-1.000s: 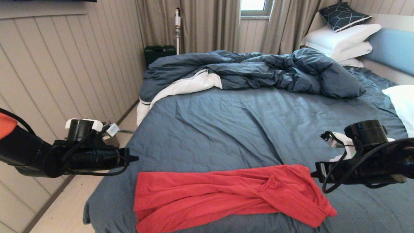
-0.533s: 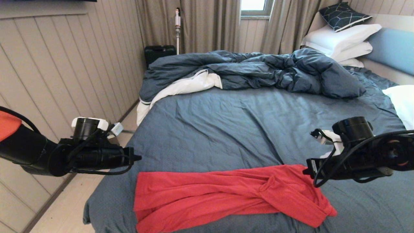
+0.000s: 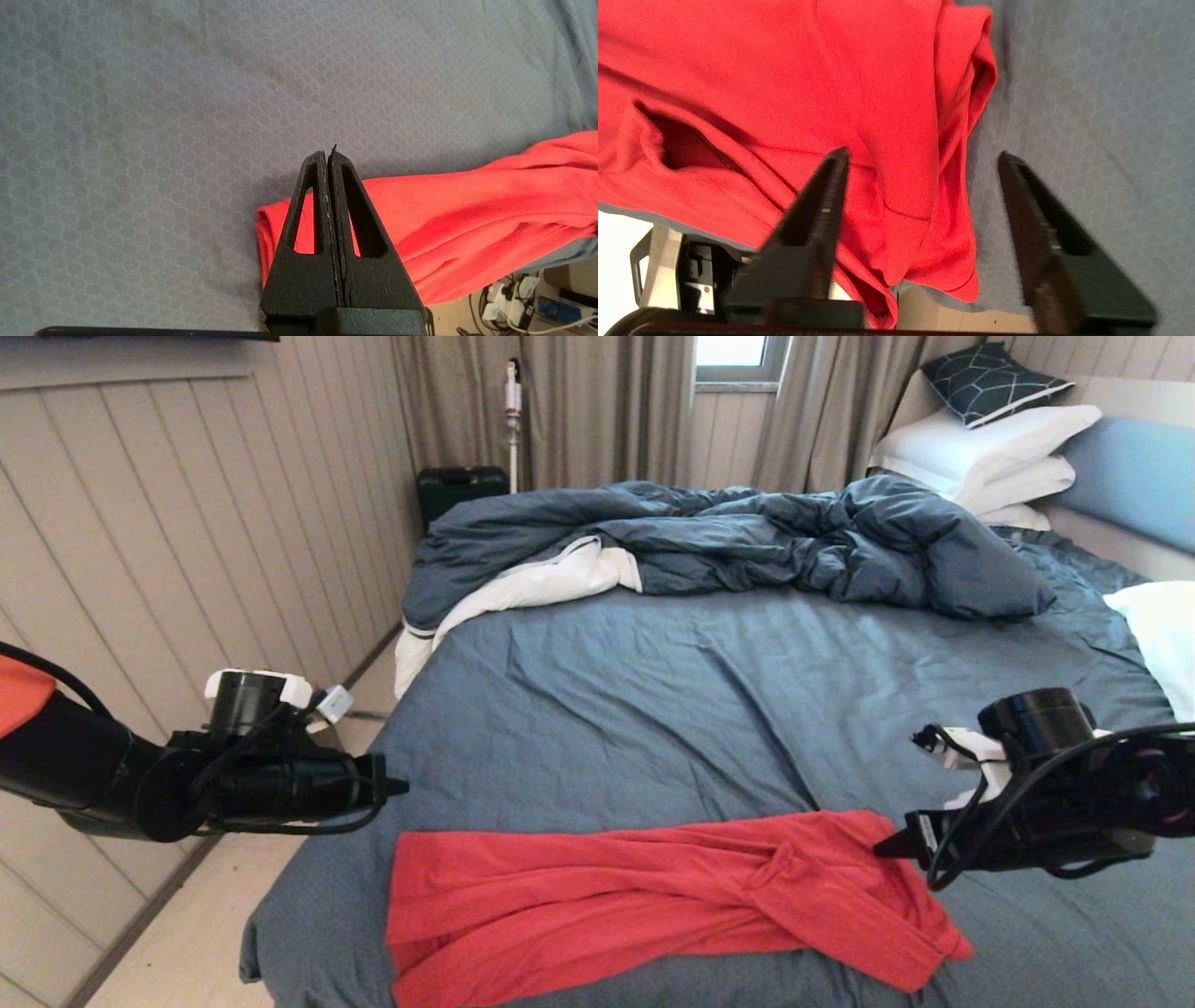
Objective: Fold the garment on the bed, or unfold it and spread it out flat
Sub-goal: Fold the red T-shirt
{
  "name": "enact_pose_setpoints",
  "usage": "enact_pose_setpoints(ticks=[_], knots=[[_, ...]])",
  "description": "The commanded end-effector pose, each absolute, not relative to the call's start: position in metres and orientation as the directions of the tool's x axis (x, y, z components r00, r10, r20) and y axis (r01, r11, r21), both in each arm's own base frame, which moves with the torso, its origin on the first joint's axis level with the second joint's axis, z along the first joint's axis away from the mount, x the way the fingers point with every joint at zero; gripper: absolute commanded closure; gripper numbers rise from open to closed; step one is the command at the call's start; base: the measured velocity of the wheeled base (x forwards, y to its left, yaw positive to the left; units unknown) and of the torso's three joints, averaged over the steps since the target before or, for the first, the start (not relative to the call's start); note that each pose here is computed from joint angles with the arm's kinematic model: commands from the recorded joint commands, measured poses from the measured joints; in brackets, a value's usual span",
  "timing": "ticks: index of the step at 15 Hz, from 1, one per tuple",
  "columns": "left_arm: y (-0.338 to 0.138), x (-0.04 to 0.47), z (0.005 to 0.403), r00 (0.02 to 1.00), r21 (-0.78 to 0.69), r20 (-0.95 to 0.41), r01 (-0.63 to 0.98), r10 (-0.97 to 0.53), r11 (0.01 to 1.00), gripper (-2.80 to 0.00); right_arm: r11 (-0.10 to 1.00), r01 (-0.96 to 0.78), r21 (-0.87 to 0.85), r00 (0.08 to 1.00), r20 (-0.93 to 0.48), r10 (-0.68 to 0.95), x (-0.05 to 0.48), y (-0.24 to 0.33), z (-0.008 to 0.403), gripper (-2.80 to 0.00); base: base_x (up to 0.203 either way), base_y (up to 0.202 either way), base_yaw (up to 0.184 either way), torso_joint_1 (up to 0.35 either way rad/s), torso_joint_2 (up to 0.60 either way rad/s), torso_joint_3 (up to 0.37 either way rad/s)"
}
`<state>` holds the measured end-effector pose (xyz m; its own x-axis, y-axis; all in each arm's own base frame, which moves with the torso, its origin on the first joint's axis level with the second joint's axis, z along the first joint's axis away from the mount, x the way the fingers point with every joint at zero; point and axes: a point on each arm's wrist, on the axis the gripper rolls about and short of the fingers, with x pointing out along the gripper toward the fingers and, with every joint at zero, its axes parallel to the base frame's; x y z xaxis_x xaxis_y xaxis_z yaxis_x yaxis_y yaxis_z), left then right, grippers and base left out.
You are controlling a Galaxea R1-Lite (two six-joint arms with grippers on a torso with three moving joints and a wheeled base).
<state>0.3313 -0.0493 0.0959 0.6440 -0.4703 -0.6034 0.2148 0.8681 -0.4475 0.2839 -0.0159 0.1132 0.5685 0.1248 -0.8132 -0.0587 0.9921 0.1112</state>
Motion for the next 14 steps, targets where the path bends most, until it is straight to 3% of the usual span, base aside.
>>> enact_pose_setpoints(ticks=[1,10,11,14], knots=[[-0.049,0.331,0.095,0.643,-0.451,-0.603,0.214,-0.472,0.867,0.0,0.992,-0.063,0.113,0.553,-0.823,0.129,0.283,-0.015,0.109,-2.8,0.0,0.0,0.0,0.0,0.0,0.0],[-0.049,0.331,0.093,0.638,-0.45,-0.607,0.215,-0.473,0.867,0.0,0.989,-0.069,0.128,0.492,-0.858,0.146,0.314,-0.01,0.079,-2.8,0.0,0.0,0.0,0.0,0.0,0.0],[-0.049,0.331,0.093,0.638,-0.45,-0.607,0.215,-0.473,0.867,0.0,0.989,-0.073,0.129,0.487,-0.861,0.148,0.315,-0.009,0.077,0.0,0.0,0.0,0.0,0.0,0.0,0.0],[-0.049,0.331,0.093,0.639,-0.451,-0.607,0.212,-0.472,0.867,0.0,0.989,-0.078,0.127,0.471,-0.87,0.148,0.317,-0.008,0.071,0.0,0.0,0.0,0.0,0.0,0.0,0.0]])
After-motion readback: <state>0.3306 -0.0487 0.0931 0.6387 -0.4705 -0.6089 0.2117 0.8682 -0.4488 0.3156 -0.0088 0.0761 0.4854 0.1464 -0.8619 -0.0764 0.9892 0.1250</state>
